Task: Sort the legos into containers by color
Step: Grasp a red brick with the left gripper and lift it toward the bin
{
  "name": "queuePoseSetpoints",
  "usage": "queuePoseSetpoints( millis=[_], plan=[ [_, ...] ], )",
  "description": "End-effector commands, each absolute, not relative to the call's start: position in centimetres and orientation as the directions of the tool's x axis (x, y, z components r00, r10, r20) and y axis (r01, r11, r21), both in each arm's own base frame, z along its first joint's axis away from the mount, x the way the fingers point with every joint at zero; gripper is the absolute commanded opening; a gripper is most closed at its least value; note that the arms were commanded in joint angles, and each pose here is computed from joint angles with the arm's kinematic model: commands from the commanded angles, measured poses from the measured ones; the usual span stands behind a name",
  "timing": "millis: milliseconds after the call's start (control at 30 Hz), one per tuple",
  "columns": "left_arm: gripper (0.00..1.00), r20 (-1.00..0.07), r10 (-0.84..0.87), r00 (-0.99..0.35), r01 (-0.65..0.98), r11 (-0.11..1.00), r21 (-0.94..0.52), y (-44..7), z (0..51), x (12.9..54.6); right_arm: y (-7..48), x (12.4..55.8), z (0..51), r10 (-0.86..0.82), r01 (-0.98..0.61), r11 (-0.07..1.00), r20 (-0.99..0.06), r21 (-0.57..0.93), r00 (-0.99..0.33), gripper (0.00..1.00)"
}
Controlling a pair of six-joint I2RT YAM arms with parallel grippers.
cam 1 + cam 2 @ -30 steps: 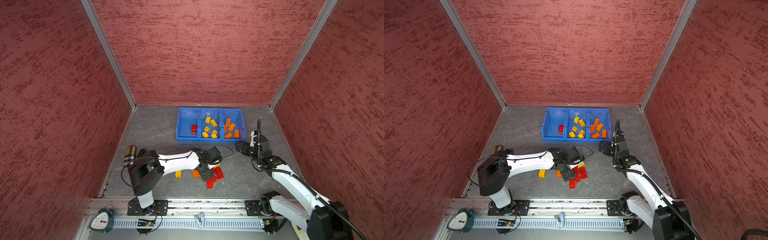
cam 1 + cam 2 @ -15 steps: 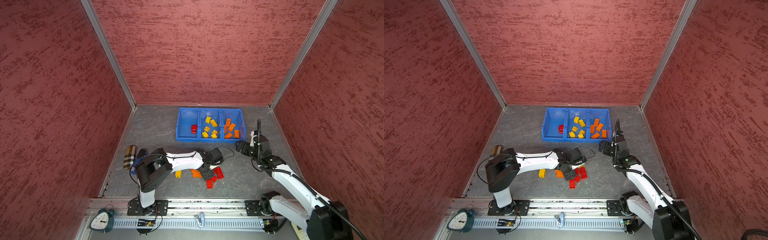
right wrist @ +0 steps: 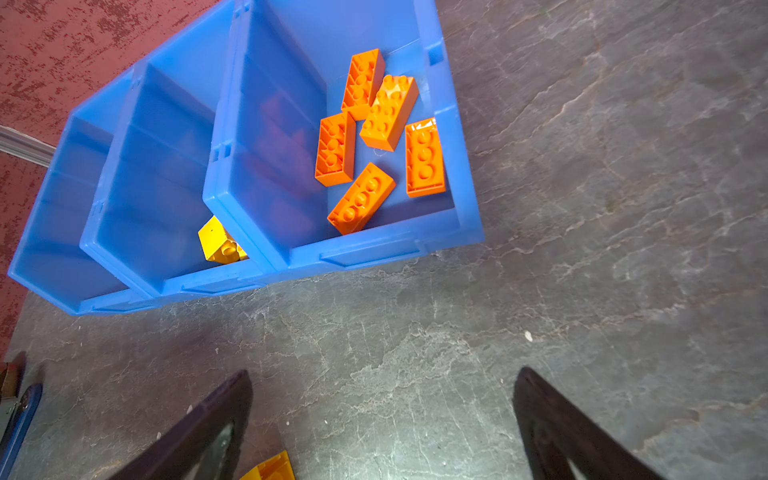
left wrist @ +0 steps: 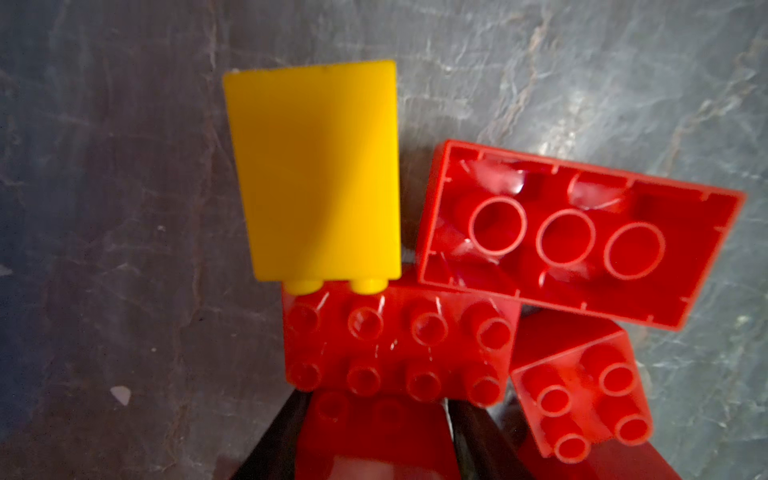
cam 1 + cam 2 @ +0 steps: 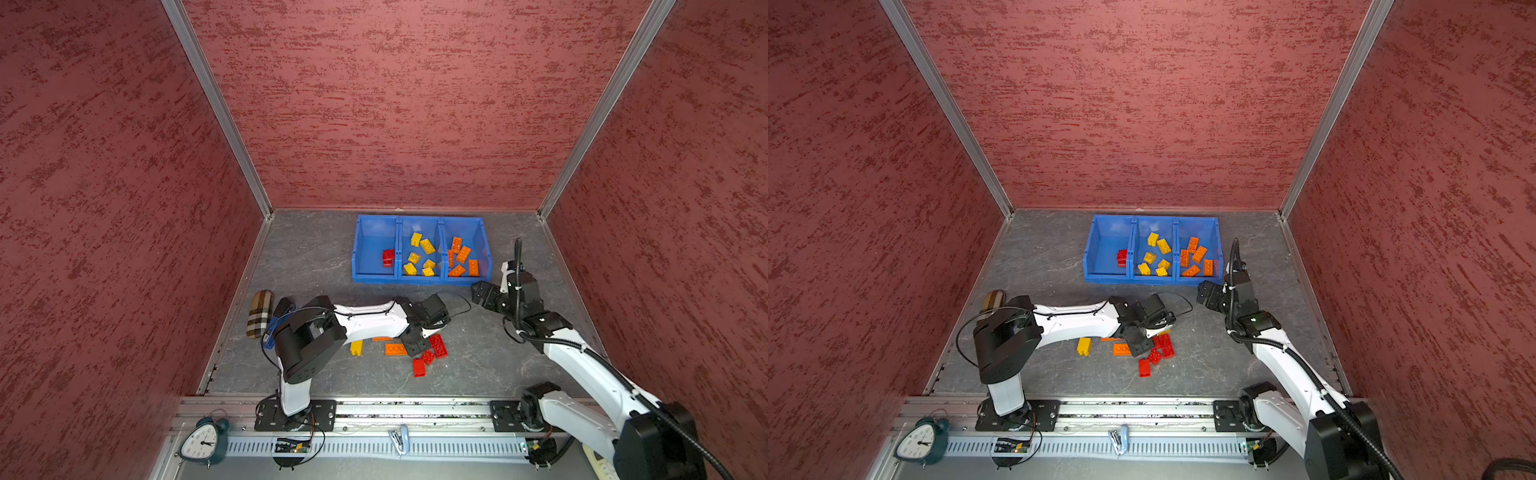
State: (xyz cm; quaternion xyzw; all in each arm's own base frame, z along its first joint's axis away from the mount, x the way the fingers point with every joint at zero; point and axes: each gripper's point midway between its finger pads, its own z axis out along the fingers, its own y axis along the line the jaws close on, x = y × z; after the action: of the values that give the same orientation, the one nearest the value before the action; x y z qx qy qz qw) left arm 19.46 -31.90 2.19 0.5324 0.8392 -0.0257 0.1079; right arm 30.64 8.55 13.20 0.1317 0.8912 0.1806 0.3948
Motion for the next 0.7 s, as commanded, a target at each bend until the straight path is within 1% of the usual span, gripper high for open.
queuePoseSetpoints(
  millis=[0, 100, 200, 300, 400, 500, 600, 667],
  plan=[
    [0.40, -0.239, 0.868, -0.434, 0.883, 0.463, 0.079, -31.6, 3.0, 20.1, 9.4, 31.2, 15.1, 0.373, 0.029, 0.889, -0.688, 0.456, -0.623, 0.99],
    [0.40, -0.323, 0.816, -0.479, 0.848, 0.525, 0.069, -31.4, 5.3, 21.6, 10.4, 31.2, 15.5, 0.368, -0.020, 0.873, -0.687, 0.487, -0.627, 0.99],
    [0.38, -0.425, 0.750, -0.507, 0.813, 0.579, 0.053, -31.3, 8.7, 23.3, 11.1, 31.2, 15.6, 0.358, -0.056, 0.864, -0.688, 0.501, -0.631, 0.99],
    [0.36, -0.545, 0.655, -0.523, 0.752, 0.656, 0.067, -30.5, 12.5, 26.1, 11.7, 31.1, 15.6, 0.355, -0.070, 0.858, -0.685, 0.509, -0.637, 0.99],
    [0.36, -0.643, 0.528, -0.555, 0.640, 0.765, 0.076, -28.4, 15.4, 29.9, 12.5, 30.9, 15.0, 0.350, -0.069, 0.855, -0.670, 0.514, -0.655, 0.99],
    [0.36, -0.740, 0.379, -0.556, 0.502, 0.863, 0.064, -25.9, 17.5, 34.1, 13.4, 30.4, 14.1, 0.331, -0.061, 0.865, -0.658, 0.498, -0.677, 0.99],
    [0.37, -0.789, 0.241, -0.565, 0.349, 0.936, 0.036, -23.7, 18.6, 38.2, 14.3, 30.0, 13.2, 0.303, -0.052, 0.882, -0.647, 0.469, -0.700, 0.99],
    [0.37, -0.793, 0.177, -0.583, 0.258, 0.966, 0.025, -22.6, 18.4, 40.6, 14.9, 29.9, 12.9, 0.289, -0.052, 0.888, -0.644, 0.456, -0.708, 0.99]
  ],
)
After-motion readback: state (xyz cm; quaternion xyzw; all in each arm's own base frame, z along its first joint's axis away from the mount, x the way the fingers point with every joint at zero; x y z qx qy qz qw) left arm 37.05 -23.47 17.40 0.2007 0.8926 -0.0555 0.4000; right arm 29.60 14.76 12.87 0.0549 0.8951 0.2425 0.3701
